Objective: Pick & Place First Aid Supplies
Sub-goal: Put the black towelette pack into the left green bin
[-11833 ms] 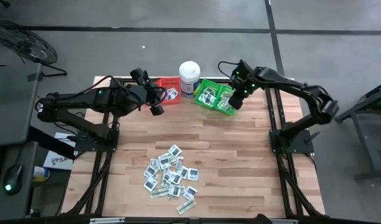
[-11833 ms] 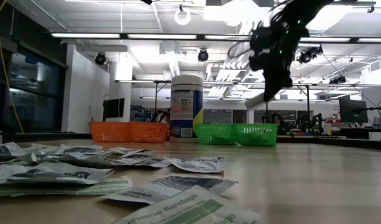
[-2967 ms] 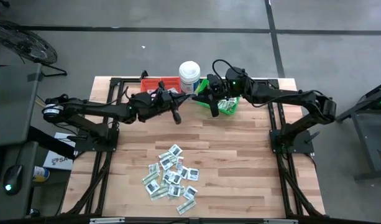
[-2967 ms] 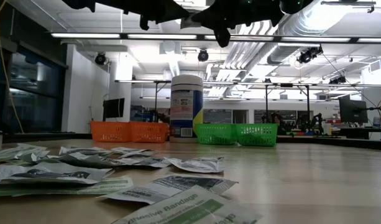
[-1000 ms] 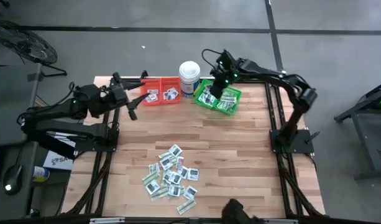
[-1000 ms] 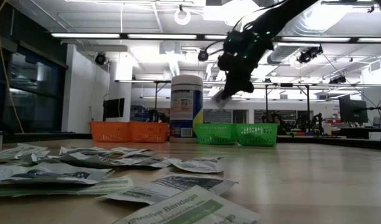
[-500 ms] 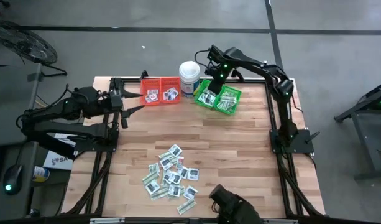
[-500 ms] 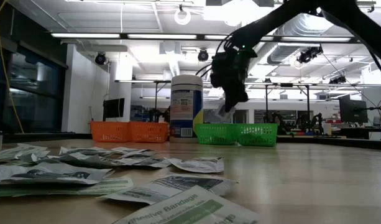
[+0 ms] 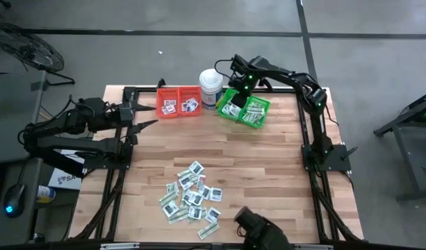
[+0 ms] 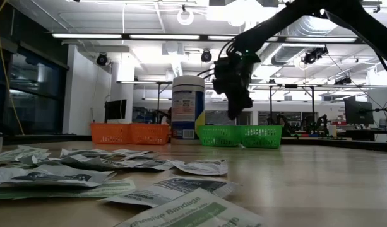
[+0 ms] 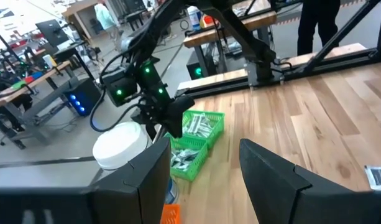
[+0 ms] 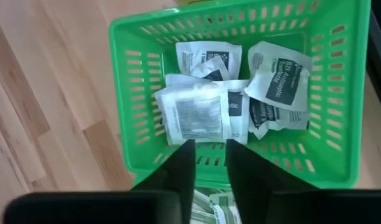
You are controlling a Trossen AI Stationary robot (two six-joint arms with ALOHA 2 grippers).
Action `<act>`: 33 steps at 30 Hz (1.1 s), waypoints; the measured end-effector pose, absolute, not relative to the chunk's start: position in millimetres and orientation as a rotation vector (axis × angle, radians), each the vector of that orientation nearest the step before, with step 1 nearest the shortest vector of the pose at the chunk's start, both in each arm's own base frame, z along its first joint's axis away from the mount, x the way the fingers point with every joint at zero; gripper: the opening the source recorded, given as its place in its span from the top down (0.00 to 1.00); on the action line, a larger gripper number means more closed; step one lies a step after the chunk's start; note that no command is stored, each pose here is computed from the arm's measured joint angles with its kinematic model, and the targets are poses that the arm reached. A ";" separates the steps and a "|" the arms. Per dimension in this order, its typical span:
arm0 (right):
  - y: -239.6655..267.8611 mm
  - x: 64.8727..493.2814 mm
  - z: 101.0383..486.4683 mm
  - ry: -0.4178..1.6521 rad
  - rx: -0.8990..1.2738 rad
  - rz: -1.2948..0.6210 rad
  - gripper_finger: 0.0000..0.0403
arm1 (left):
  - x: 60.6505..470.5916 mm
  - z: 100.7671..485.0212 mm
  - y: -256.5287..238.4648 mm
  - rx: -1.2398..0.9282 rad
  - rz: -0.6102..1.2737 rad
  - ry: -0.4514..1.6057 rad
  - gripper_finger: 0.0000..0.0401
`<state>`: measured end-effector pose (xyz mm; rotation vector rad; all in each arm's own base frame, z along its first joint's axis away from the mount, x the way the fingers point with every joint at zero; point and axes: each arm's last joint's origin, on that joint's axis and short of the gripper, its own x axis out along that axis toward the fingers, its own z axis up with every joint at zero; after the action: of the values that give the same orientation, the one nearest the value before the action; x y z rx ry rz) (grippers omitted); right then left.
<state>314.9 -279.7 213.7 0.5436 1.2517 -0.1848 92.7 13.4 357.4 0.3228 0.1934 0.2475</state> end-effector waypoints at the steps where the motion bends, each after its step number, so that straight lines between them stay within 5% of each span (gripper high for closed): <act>1: -280.7 313.9 213.7 1.251 0.546 -0.188 0.77 | 92.8 357.1 13.4 0.323 0.247 0.196 0.54; 9: -286.1 298.0 237.4 1.209 0.507 -0.224 0.65 | 94.6 357.3 14.2 0.283 0.275 0.194 0.54; 26: -240.1 247.8 341.7 1.072 0.392 -0.335 0.67 | 126.6 338.2 13.7 0.187 0.149 0.376 0.54; 33: -192.1 223.6 355.8 0.924 0.311 -0.337 0.67 | 132.2 333.6 12.2 0.145 0.084 0.413 0.54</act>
<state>223.6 -192.1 355.8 0.3105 0.9239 -0.3368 132.2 12.2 333.6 0.1446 0.4125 0.0843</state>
